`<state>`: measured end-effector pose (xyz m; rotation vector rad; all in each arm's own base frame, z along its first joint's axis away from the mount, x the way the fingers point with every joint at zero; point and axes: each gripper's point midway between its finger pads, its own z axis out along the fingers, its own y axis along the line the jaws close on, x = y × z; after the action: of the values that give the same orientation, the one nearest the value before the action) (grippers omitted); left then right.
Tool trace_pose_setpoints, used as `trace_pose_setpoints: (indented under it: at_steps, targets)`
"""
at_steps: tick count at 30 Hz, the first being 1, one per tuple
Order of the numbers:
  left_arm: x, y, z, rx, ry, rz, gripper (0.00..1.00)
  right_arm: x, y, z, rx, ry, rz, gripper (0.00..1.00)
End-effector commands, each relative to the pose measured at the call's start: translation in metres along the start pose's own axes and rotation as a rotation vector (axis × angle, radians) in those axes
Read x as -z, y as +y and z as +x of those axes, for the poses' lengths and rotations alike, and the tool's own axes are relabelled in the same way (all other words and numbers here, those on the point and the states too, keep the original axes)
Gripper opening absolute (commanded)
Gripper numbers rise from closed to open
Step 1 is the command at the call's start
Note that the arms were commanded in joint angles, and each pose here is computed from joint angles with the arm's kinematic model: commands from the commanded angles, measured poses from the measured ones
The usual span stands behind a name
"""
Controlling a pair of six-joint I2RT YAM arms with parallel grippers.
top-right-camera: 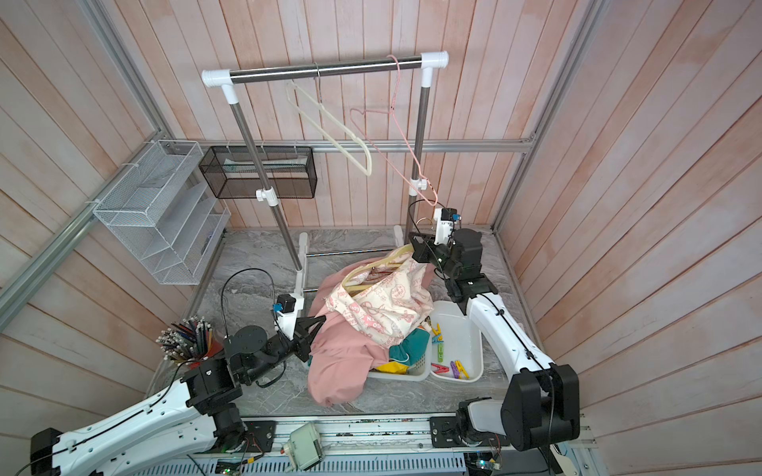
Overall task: Remove the clothespins securing jackets to the hanger
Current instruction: Remove the jacket from the hanger.
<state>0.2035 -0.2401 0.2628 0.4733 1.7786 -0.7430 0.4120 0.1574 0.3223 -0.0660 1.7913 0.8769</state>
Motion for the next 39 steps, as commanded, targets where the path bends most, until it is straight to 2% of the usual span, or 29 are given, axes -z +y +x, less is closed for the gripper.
trace_pose_setpoints:
  at_steps: [1,4,12,13,15,19,22,26,31,36,39]
  targets:
    - [0.002,0.001,0.003,0.013,0.009,0.004,0.00,0.006,-0.005,-0.042,0.042,-0.139,0.038,0.00]
    - [-0.008,0.002,0.013,0.004,0.064,-0.014,0.00,0.006,0.008,-0.043,0.036,-0.135,-0.013,0.00]
    - [-0.031,0.009,0.038,-0.042,0.196,-0.077,0.00,0.008,0.013,-0.051,0.017,-0.153,-0.030,0.00]
    - [-0.031,0.008,0.034,-0.046,0.190,-0.076,0.04,0.008,0.017,-0.050,0.015,-0.150,-0.042,0.00]
    - [-0.029,0.004,0.021,-0.054,0.161,-0.063,0.28,0.005,0.025,-0.046,0.032,-0.141,-0.057,0.00]
    - [-0.021,-0.011,-0.024,-0.085,0.067,-0.019,0.67,0.000,0.043,-0.036,0.070,-0.124,-0.093,0.00]
    - [-0.015,-0.016,-0.056,-0.109,0.017,-0.023,0.75,-0.002,0.053,-0.033,0.089,-0.122,-0.112,0.00]
    - [-0.009,-0.023,-0.083,-0.138,-0.034,-0.013,0.77,-0.003,0.058,-0.030,0.101,-0.118,-0.119,0.00]
    - [-0.022,-0.013,-0.093,-0.185,-0.005,-0.059,0.77,-0.004,0.066,-0.030,0.110,-0.119,-0.135,0.00]
    - [-0.044,-0.006,-0.088,-0.191,0.049,-0.012,0.68,-0.004,0.072,-0.029,0.115,-0.118,-0.152,0.00]
    - [-0.052,-0.001,-0.089,-0.181,0.066,0.003,0.58,-0.002,0.074,-0.029,0.118,-0.120,-0.155,0.00]
